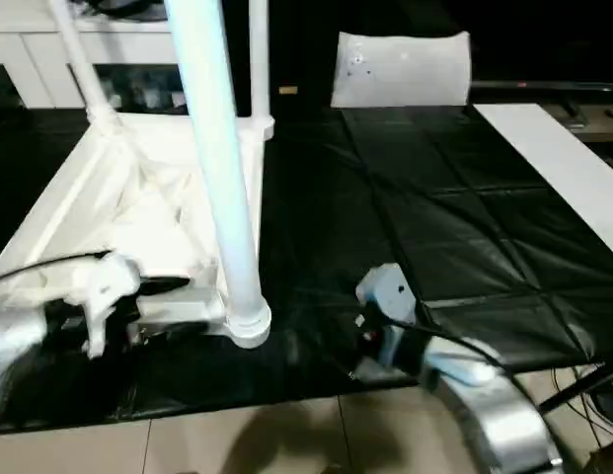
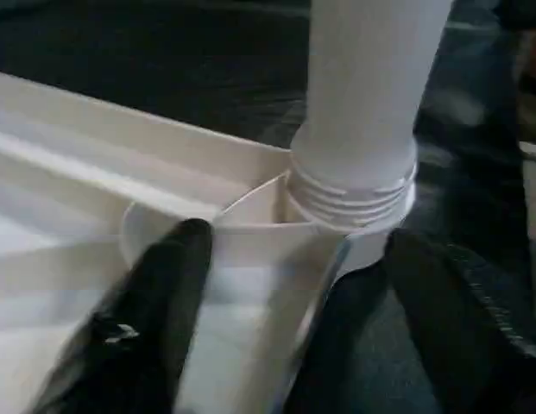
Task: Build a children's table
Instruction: Rotate table base
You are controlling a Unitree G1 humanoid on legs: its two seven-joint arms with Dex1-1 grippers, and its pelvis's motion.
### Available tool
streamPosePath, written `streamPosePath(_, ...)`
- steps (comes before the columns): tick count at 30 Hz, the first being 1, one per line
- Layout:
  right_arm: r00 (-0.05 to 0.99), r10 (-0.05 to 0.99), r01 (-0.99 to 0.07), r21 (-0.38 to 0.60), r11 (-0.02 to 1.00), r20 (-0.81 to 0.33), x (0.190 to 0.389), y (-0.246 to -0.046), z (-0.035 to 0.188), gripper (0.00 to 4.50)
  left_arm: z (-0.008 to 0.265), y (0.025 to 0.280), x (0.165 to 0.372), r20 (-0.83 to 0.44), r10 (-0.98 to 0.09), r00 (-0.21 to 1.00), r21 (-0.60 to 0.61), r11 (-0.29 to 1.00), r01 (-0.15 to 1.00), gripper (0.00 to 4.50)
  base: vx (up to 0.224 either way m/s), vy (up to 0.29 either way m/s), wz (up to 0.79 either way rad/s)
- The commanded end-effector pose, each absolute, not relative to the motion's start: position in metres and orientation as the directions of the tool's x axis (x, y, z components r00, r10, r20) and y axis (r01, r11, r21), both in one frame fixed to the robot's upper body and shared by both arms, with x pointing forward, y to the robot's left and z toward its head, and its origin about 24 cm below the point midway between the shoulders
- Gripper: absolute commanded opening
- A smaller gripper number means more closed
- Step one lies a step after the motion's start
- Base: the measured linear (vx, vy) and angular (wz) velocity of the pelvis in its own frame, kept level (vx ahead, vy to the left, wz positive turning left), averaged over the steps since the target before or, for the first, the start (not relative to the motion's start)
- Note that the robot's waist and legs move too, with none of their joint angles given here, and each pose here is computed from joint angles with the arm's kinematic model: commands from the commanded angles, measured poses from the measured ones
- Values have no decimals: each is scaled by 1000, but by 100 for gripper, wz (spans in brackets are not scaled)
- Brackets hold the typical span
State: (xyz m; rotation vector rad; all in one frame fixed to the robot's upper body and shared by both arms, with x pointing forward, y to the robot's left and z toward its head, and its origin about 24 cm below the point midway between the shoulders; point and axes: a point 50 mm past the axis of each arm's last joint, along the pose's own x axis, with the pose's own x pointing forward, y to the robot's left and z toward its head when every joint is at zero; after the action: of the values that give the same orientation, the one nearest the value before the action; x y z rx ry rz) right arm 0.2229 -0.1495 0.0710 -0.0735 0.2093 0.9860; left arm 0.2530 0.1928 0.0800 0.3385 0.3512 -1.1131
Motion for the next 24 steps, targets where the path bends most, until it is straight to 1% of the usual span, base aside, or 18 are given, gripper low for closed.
streamPosePath(1, 488, 848, -862, 35, 505, -208, 223, -149, 77, 450, 75, 192, 258, -499, -804, 323, 55, 343, 938, 317, 0, 0, 0)
streamPosePath(2, 467, 857, -873, 37, 485, -217, 222, -149, 77, 450, 74, 191, 263, -519, -803, 291, 46, 314, 948, 317, 0, 0, 0)
streamPosePath(3, 463, 859, -876, 37, 481, -218, 222, -149, 78, 450, 74, 190, 264, -523, -803, 286, 43, 310, 950, 305, 0, 0, 0)
streamPosePath(5, 443, 868, -886, 41, 463, -225, 221, -149, 78, 450, 73, 190, 269, -539, -802, 255, 26, 287, 957, 301, 0, 0, 0)
streamPosePath(6, 430, 873, -891, 45, 451, -230, 221, -149, 79, 450, 73, 190, 271, -550, -801, 235, 15, 273, 962, 273, 0, 0, 0)
streamPosePath(7, 422, 876, -895, 49, 444, -233, 221, -148, 79, 450, 73, 191, 273, -557, -800, 223, 7, 264, 965, 273, 0, 0, 0)
streamPosePath(10, 390, 888, -908, 60, 415, -244, 219, -148, 79, 450, 72, 195, 278, -599, -778, 190, -1, 238, 971, 248, 0, 0, 0)
streamPosePath(11, 380, 891, -912, 61, 406, -247, 218, -149, 79, 450, 71, 198, 281, -618, -764, 184, 2, 233, 973, 248, 0, 0, 0)
streamPosePath(13, 367, 896, -917, 67, 394, -249, 217, -149, 80, 450, 70, 202, 284, -637, -751, 176, 3, 225, 974, 220, 0, 0, 0)
streamPosePath(16, 358, 899, -919, 74, 386, -253, 217, -148, 80, 450, 70, 205, 288, -643, -745, 179, 13, 223, 975, 214, 0, 0, 0)
streamPosePath(17, 356, 899, -920, 74, 386, -255, 217, -148, 80, 450, 70, 205, 289, -644, -743, 184, 19, 224, 974, 184, 0, 0, 0)
streamPosePath(21, 347, 900, -920, 90, 381, -263, 215, -147, 78, 450, 70, 206, 292, -646, -742, 177, 15, 220, 975, 174, 0, 0, 0)
streamPosePath(22, 346, 900, -920, 94, 381, -264, 215, -147, 78, 450, 70, 206, 292, -646, -744, 173, 12, 217, 976, 158, 0, 0, 0)
streamPosePath(23, 346, 900, -920, 94, 381, -264, 215, -147, 78, 450, 70, 206, 292, -646, -744, 173, 12, 217, 976, 158, 0, 0, 0)
streamPosePath(24, 346, 900, -919, 95, 382, -265, 215, -147, 77, 450, 69, 206, 292, -645, -746, 168, 7, 214, 977, 142, 0, 0, 0)
